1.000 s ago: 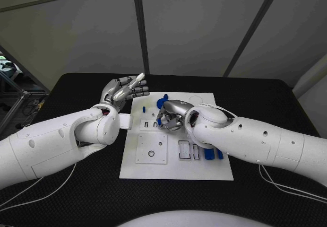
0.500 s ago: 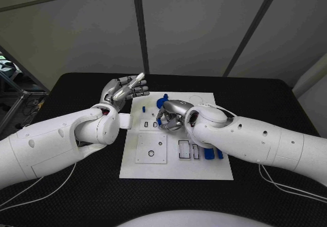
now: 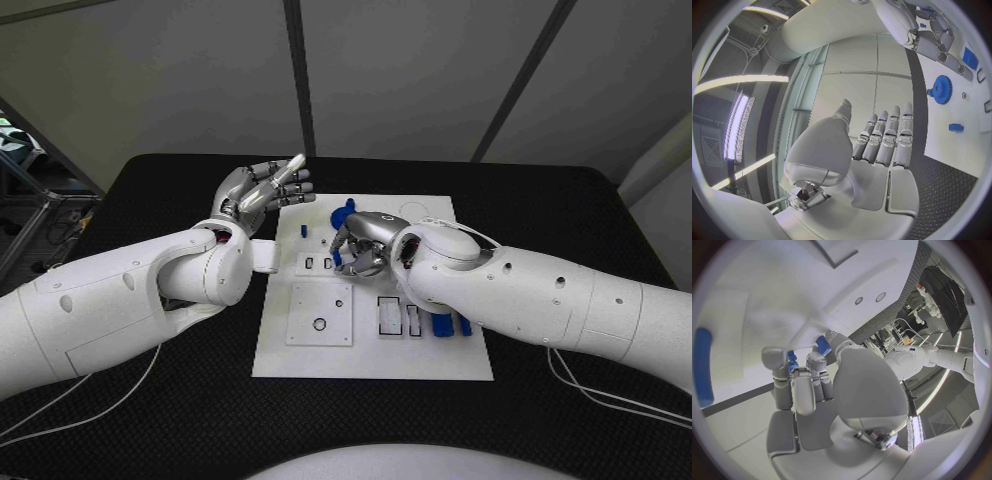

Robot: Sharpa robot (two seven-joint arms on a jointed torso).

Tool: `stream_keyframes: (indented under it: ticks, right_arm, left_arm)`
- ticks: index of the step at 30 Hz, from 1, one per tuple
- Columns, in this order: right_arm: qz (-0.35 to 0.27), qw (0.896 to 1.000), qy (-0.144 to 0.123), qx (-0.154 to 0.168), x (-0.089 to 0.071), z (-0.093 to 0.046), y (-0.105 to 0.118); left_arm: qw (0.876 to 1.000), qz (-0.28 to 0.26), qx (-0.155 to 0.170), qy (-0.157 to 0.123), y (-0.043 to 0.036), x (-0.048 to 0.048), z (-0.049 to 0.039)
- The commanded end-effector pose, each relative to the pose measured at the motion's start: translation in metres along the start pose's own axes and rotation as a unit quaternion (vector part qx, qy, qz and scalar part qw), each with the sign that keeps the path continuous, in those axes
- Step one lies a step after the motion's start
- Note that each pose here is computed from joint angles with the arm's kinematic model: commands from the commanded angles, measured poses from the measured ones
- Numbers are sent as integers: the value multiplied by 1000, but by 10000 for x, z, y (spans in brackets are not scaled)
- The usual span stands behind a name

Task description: Assemble the parts on the task board

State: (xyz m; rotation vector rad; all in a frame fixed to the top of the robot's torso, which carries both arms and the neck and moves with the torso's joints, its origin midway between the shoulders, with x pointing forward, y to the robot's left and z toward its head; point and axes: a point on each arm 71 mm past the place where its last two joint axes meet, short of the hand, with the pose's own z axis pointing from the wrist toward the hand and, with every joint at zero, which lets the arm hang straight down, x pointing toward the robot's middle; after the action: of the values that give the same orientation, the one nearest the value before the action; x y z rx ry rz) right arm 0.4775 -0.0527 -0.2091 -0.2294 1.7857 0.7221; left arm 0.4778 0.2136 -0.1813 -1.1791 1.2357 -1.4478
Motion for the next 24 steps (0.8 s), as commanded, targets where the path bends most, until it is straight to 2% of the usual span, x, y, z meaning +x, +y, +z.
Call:
stream_keyframes:
  ticks: [1,7,13,15,17,19,21,24]
  right_arm:
    - [1,1000,-10,2,-6,-4,-17]
    - [18,999,-43,-12,-49,-22,-3]
    - [54,993,-87,-64,-105,-144,8]
    - [71,988,-108,-88,-159,-236,-20]
    - [83,985,-119,-98,-194,-296,-51]
    - [112,978,-134,-111,-275,-415,-132]
    - [127,976,-138,-114,-327,-468,-183]
    - [162,969,-150,-110,-495,-589,-333]
  left_arm:
    - [1000,-1,3,8,-13,16,7]
    - [1000,-1,2,7,-9,13,10]
    - [1000,11,-2,11,0,-22,17]
    - [999,23,-2,30,3,-40,22]
    - [998,36,-3,45,2,-53,28]
    - [995,61,-11,73,-5,-84,47]
    - [993,73,-18,86,-7,-99,59]
    - [985,111,-44,123,-4,-132,83]
